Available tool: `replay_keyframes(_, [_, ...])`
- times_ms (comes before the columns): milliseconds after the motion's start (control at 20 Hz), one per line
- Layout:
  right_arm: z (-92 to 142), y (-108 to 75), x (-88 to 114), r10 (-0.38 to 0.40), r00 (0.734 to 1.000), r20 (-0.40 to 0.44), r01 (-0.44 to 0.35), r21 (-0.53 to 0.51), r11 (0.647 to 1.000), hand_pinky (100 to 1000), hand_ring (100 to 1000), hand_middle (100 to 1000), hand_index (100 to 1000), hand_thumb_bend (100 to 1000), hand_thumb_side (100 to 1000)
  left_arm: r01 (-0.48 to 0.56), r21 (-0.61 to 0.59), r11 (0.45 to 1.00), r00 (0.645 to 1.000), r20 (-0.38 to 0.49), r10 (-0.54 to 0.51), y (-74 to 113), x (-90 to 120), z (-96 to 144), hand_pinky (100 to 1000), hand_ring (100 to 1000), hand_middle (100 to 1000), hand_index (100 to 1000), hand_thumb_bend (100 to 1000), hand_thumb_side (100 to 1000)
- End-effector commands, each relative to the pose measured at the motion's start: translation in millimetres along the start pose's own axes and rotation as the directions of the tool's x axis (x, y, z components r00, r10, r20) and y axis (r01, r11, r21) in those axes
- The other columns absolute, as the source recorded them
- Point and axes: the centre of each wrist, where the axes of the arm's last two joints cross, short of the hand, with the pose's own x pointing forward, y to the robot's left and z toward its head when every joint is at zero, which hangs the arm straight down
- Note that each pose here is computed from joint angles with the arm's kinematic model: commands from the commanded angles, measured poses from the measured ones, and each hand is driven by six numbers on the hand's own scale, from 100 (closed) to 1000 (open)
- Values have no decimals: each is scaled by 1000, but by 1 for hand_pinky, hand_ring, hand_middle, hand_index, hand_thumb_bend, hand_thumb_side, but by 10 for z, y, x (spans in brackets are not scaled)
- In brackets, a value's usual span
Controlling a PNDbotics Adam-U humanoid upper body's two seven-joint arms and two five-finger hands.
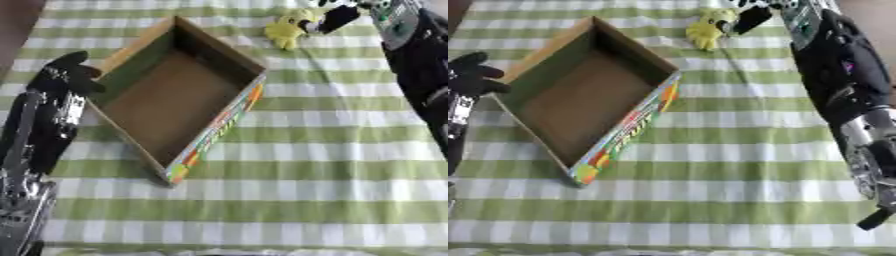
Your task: Pick up objects on the table and place them in the box.
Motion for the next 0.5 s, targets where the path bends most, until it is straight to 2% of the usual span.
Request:
replay_keyframes(50, [83, -187, -73, 21, 999, -27, -22, -38, 999, 858, 791, 814, 984, 314, 364, 1, -5, 1000, 1000, 23, -1, 14, 49, -23, 803, 624, 647, 849, 273, 711])
replay_keyframes(500, [88, -91, -133, 26, 998, -54, -26, -8, 1000, 859, 795, 821, 983, 311, 372, -3, -8, 1000, 1000, 29, 3, 7, 62, -32, 804, 624, 648, 849, 271, 713])
